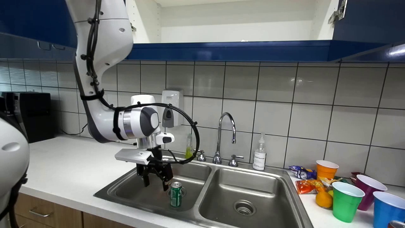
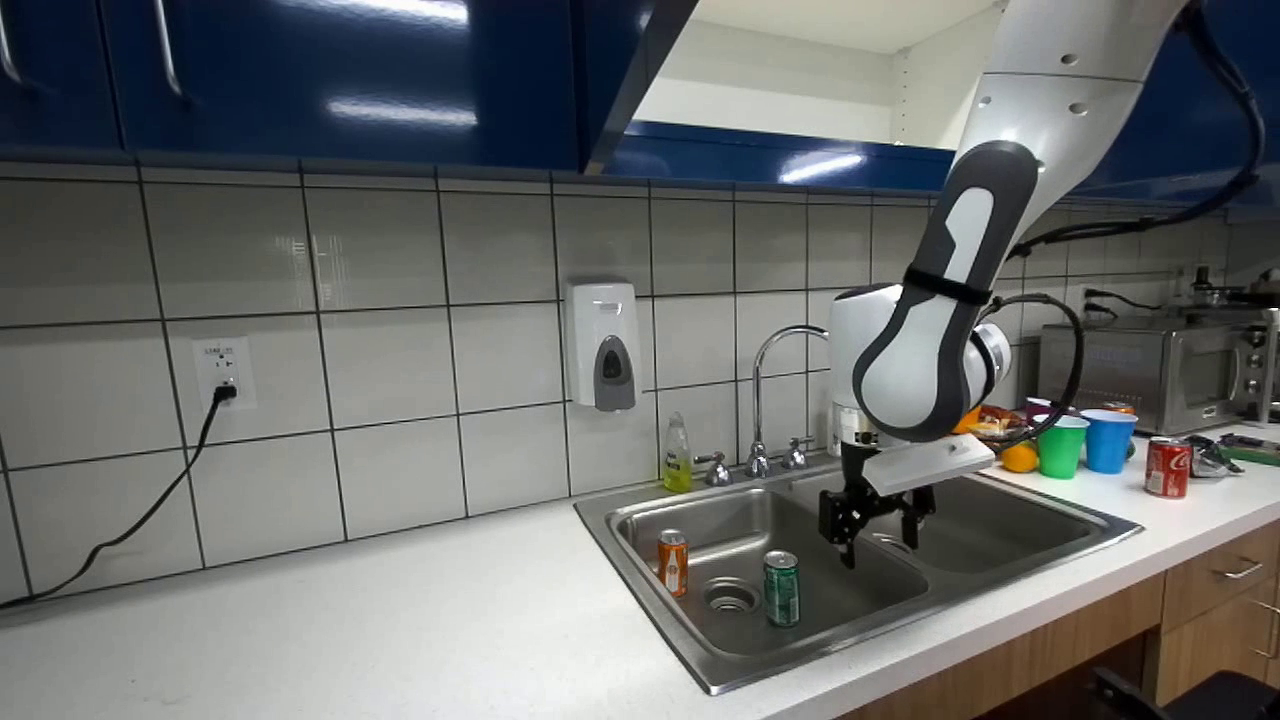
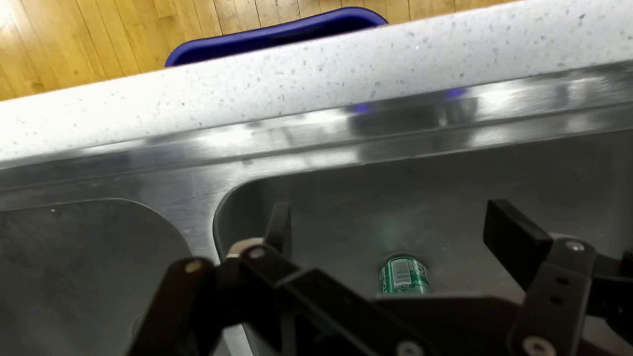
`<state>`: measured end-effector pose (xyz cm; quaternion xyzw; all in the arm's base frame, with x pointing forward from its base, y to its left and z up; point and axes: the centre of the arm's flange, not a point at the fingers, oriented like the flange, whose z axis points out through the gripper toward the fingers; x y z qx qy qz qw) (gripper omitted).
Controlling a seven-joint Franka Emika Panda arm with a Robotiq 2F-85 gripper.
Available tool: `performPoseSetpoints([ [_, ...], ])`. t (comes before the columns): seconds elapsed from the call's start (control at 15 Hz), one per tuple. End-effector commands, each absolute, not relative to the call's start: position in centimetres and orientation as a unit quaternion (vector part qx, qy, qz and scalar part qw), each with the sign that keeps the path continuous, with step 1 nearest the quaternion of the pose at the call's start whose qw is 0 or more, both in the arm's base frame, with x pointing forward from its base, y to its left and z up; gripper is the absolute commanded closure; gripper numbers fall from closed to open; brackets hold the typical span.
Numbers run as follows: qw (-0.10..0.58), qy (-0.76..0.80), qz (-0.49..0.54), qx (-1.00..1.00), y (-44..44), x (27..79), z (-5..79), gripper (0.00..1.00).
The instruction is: Move the green soda can to the open cabinet
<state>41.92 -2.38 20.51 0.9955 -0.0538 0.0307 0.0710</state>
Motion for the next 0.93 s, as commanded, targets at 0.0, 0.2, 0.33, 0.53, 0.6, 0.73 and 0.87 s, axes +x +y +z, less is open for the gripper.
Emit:
performPoseSetpoints([
  [0.0, 0.080, -0.067, 0.041, 0.994, -2.1, 44.3, 18.5, 0.00],
  [0.2, 0.083, -0.071, 0.041, 0.993, -1.7, 45.4, 17.5, 0.00],
  [0.33, 0.085, -0.071, 0.044, 0.993, -1.4, 45.9, 17.0, 0.00],
  [0.53, 0.090, -0.064, 0.050, 0.993, -1.0, 46.7, 16.0, 0.00],
  [0.6, 0.092, -0.062, 0.051, 0.992, -0.9, 47.0, 15.7, 0.00],
  [0.73, 0.096, -0.058, 0.054, 0.992, -0.7, 47.3, 15.0, 0.00],
  [0.87, 0.100, -0.058, 0.057, 0.992, -0.5, 47.6, 14.2, 0.00],
])
